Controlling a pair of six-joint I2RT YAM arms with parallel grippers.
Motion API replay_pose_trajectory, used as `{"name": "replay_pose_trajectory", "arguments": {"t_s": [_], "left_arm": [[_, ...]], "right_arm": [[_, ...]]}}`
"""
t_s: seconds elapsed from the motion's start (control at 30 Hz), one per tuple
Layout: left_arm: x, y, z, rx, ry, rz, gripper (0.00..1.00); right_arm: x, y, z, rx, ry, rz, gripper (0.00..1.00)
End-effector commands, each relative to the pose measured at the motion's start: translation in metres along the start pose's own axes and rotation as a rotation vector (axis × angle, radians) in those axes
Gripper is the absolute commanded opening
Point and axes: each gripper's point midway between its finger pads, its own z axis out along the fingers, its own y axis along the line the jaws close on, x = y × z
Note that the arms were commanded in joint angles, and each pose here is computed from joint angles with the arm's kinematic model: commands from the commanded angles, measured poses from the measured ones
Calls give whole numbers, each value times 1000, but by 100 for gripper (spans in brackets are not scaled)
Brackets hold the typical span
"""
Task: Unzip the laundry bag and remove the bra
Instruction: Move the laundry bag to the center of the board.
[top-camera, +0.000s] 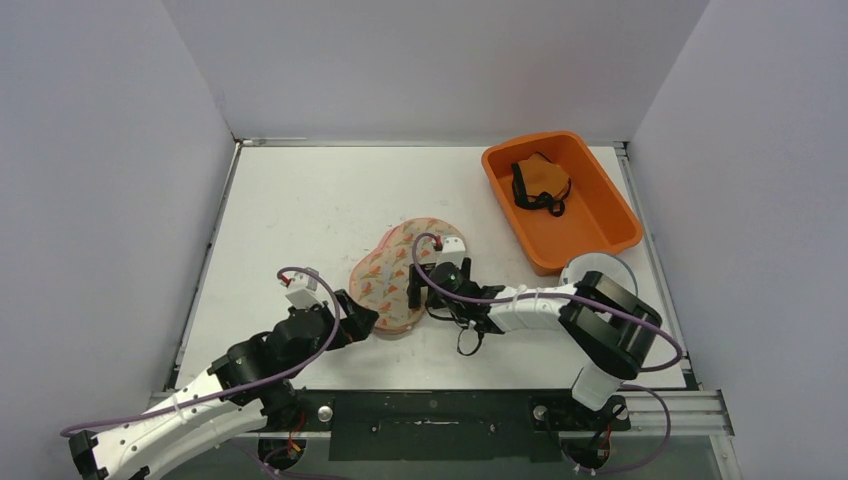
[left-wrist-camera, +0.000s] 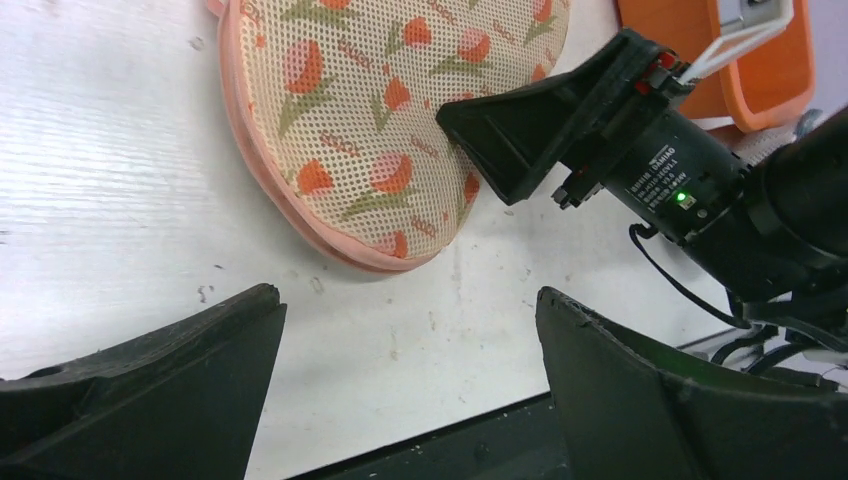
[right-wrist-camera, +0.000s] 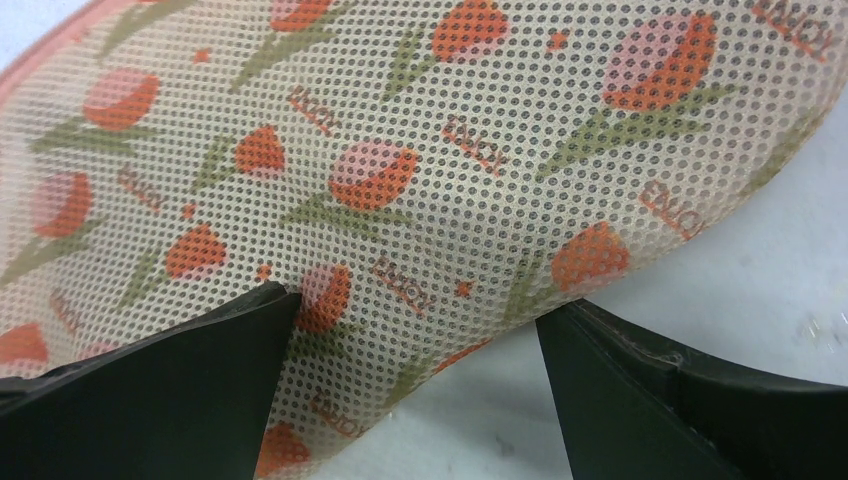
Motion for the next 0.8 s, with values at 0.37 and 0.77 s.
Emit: {"name": "replay_pose_trajectory", "arguments": {"t_s": [0.37,0.77], "left_arm": [[-44,17,-12,-109,-193,22,97],[-79,-1,28,-101,-165,3,98]], "right_arm": [[-26,28,21,-55,32,-257,95],[-35,25,-46,-128,-49,-153,98]]}}
